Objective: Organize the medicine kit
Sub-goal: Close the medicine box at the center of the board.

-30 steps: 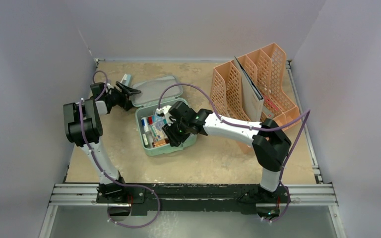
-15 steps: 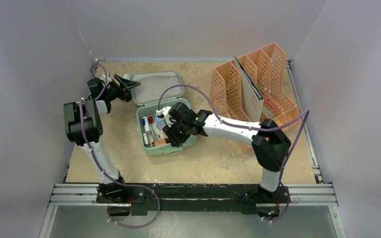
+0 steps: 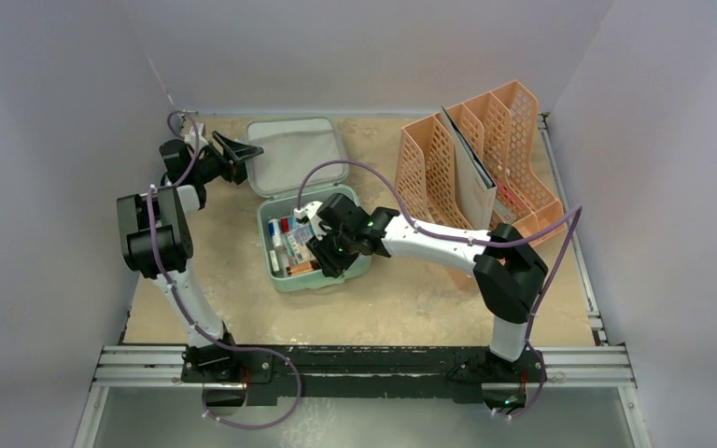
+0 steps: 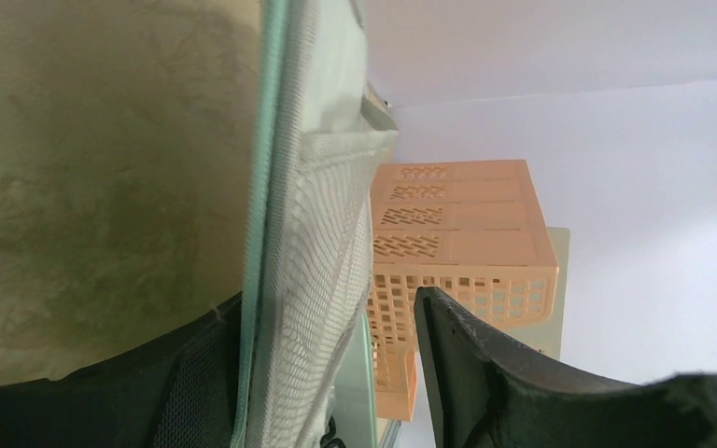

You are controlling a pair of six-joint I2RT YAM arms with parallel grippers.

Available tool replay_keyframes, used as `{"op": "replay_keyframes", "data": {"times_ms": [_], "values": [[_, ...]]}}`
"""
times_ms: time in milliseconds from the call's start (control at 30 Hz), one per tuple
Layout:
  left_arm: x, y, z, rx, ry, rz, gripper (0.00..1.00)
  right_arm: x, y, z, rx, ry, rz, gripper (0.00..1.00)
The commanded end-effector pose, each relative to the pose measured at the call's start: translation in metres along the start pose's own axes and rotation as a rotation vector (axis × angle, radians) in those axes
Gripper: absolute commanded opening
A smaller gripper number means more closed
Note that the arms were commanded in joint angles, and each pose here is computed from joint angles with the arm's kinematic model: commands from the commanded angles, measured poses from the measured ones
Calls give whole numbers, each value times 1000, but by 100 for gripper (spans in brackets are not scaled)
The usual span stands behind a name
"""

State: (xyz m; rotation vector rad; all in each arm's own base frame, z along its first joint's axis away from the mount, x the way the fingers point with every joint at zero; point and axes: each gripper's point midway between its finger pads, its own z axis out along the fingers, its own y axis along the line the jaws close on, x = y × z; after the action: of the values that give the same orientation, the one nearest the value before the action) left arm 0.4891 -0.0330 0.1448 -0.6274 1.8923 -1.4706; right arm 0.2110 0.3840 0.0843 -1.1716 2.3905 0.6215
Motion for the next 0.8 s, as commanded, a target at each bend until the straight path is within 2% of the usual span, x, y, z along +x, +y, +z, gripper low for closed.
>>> {"op": "replay_keyframes", "data": {"times_ms": [0, 333, 533, 767], "values": [[-10, -60, -8, 101, -2, 167, 61, 11, -5, -2, 28, 27, -14, 43], [-3, -76, -15, 136, 16, 201, 62, 6, -4, -6, 28, 12, -18, 45], [-2, -101, -22, 173, 3, 251, 62, 1, -1, -7, 19, 1, -18, 46], [-2, -117, -27, 183, 3, 297, 62, -14, 3, -16, 11, -37, -16, 52]]}}
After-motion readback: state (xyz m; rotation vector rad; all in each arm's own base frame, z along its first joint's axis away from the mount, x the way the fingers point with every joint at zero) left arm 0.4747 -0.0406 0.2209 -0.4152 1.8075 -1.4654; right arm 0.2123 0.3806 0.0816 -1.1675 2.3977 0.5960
